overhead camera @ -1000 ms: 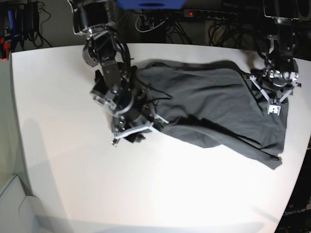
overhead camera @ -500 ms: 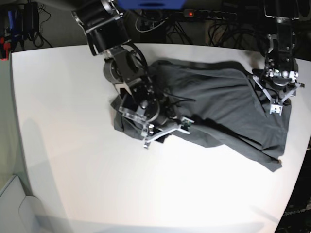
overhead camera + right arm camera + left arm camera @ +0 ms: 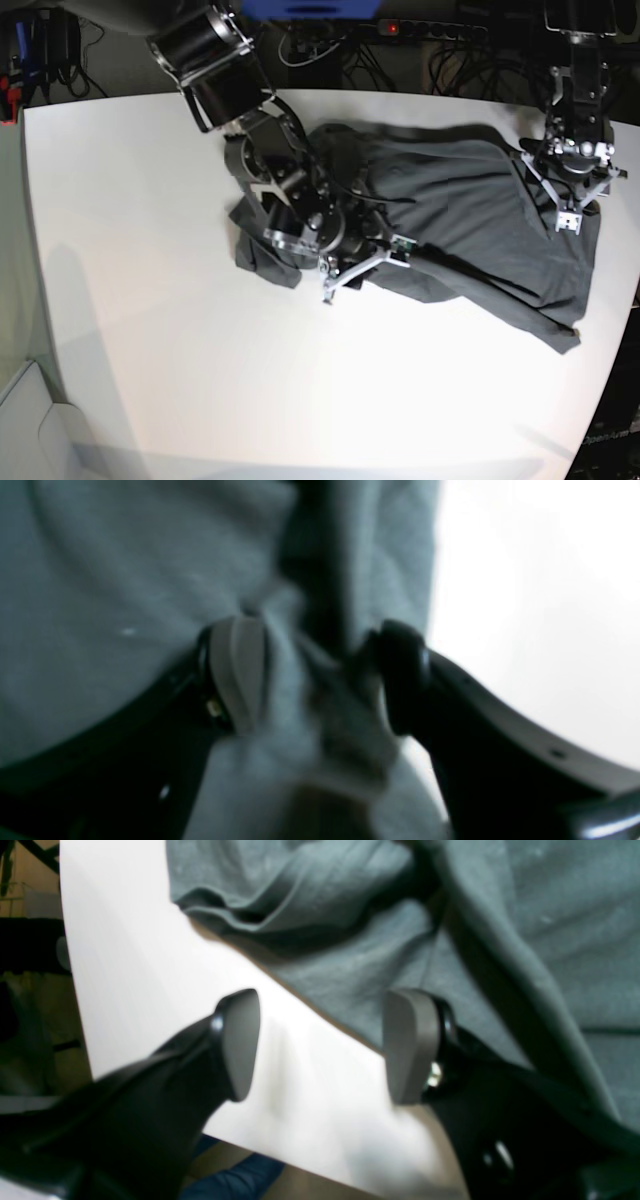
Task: Layout the t-shirt on the table in an organized manner, then fold the t-shirt properly
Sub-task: 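Lower the right gripper onto the shirt edge nearest it and grasp, then pull the grasped shirt edge with the right gripper away from the left gripper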
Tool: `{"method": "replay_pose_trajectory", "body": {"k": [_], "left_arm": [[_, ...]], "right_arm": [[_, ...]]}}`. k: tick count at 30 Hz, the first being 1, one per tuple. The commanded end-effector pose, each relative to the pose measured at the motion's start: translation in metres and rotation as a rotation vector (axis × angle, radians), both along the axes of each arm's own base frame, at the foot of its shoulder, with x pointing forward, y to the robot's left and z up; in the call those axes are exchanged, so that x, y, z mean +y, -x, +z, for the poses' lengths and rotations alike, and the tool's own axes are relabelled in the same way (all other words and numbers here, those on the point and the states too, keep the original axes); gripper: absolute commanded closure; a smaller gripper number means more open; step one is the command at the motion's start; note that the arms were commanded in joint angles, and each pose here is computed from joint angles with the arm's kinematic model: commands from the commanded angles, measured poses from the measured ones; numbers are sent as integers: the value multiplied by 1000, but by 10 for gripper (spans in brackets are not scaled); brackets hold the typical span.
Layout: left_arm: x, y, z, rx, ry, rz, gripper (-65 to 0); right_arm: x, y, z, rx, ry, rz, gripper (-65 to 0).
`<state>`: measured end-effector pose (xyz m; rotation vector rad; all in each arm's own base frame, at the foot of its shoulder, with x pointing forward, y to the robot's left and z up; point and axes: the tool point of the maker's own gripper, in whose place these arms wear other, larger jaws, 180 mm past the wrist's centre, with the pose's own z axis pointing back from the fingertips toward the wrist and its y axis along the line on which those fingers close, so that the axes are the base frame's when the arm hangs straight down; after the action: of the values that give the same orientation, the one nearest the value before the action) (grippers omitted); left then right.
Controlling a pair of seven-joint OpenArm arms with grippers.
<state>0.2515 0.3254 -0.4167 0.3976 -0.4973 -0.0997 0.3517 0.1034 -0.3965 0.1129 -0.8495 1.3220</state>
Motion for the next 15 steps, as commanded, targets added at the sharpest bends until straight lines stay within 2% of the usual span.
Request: {"method": "replay_pose_trajectory", "body": {"k": [1,15], "left_arm": [[8,7,1,33,-24,8,-380],[9,7,1,36,-27,9,-380]], "right_arm": [[10,-12,21,-48,-45,2,-377],[16,-23,44,-109,-86,19,-375]]}}
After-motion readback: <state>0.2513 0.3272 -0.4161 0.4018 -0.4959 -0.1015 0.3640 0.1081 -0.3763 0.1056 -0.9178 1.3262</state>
